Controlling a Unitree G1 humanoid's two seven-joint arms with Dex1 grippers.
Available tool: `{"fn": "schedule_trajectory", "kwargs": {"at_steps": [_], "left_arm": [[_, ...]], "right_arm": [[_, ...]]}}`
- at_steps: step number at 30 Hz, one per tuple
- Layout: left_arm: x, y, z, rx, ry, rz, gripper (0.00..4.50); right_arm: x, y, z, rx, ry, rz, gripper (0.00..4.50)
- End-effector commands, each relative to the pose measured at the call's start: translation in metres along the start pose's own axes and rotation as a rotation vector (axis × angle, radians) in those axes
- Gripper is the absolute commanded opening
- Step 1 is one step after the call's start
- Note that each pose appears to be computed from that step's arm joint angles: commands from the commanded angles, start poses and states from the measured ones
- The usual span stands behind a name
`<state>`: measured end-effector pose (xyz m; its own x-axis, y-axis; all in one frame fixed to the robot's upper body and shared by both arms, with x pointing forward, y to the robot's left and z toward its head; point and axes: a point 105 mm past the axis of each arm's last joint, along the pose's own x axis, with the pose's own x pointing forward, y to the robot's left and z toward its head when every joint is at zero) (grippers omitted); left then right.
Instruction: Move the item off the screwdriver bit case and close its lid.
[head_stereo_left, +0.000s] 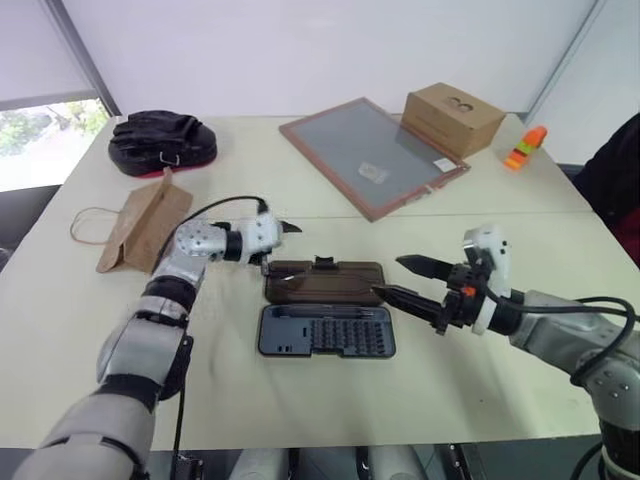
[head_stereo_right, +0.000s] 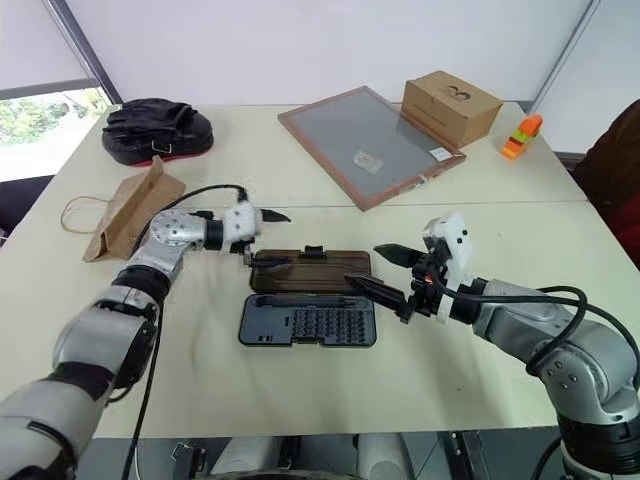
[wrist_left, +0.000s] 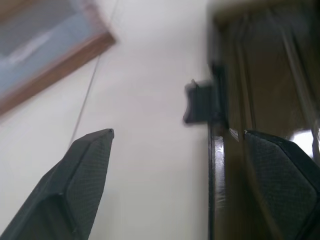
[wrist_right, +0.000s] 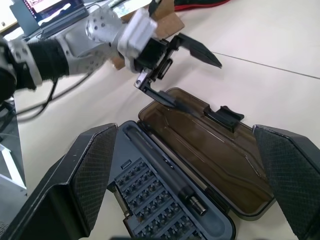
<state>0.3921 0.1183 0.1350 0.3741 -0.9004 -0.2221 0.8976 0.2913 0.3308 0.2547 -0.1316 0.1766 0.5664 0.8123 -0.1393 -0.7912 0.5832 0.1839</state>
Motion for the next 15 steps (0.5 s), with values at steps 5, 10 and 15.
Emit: {"fn": "schedule_trajectory", "kwargs": {"at_steps": [5,10,15], "left_arm": [[-0.072,-0.022,0.067,-0.258,-0.199,0.040,4.46],[-0.085,-0.075,0.056,-0.312,-0.116,0.054,3.92],[-0.085,-0.110,0.043,-0.305,-0.041,0.074,1.54]], "right_arm": [[0.002,-0.002,0.010,-0.005,-0.032,0.043,4.50],[0.008,-0.011,0.013,-0.027,-0.021,0.059,4.50],[0.020,-0.024,0.018,-0.074,-0.007,0.056,4.50]]}}
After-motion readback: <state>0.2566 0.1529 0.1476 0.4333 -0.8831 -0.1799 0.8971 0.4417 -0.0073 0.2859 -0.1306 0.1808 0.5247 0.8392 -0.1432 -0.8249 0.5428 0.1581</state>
